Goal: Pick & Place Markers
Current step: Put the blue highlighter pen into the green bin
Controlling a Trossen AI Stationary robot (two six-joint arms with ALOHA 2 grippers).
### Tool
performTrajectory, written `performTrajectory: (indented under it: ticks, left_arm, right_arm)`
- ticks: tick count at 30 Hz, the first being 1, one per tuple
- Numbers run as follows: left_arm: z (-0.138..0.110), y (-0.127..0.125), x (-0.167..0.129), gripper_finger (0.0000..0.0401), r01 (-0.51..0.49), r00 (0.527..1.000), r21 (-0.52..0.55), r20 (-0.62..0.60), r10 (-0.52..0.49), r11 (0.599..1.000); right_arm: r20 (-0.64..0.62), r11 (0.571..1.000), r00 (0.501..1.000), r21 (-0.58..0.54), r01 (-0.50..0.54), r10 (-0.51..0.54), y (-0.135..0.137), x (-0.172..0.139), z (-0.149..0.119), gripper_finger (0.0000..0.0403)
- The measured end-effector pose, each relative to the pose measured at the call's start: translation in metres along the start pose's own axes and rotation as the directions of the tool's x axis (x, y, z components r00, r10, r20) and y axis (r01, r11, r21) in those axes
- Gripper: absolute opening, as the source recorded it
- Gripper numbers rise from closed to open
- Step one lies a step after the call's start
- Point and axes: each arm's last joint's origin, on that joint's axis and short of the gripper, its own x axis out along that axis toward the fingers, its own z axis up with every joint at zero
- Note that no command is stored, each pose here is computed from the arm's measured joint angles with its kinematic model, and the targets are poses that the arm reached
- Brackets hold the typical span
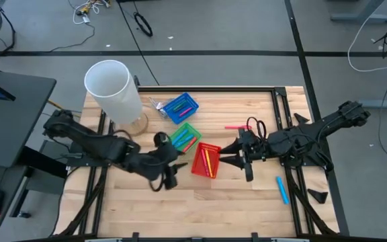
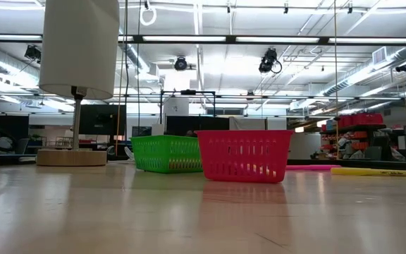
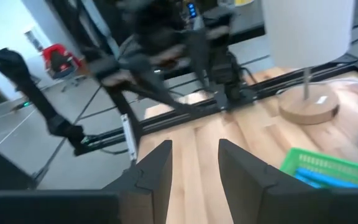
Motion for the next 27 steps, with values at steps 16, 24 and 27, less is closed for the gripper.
performTrajectory:
  ticks: [16, 24, 27]
  left_arm:
    - [-0.010, 0.033, -0.059, 0.0177, 0.287, 0.899, 0.051, 0.329, -0.287, 0.957]
    - [-0.042, 0.063, -0.072, 0.0177, 0.348, 0.850, -0.052, 0.438, -0.292, 0.936]
    - [-0.045, 0.066, -0.074, 0.0177, 0.356, 0.851, -0.071, 0.438, -0.291, 0.932]
  right_arm:
    - [0.026, 0.993, 0.999, 0.119, 0.026, -0.029, -0.003, 0.003, 0.002, 0.0132]
    - [-0.052, 0.901, 0.975, 0.374, 0.220, -0.216, -0.007, 0.002, -0.014, 0.0132]
    - [-0.150, 0.821, 0.962, 0.502, 0.274, -0.230, -0.010, -0.001, -0.024, 0.0133]
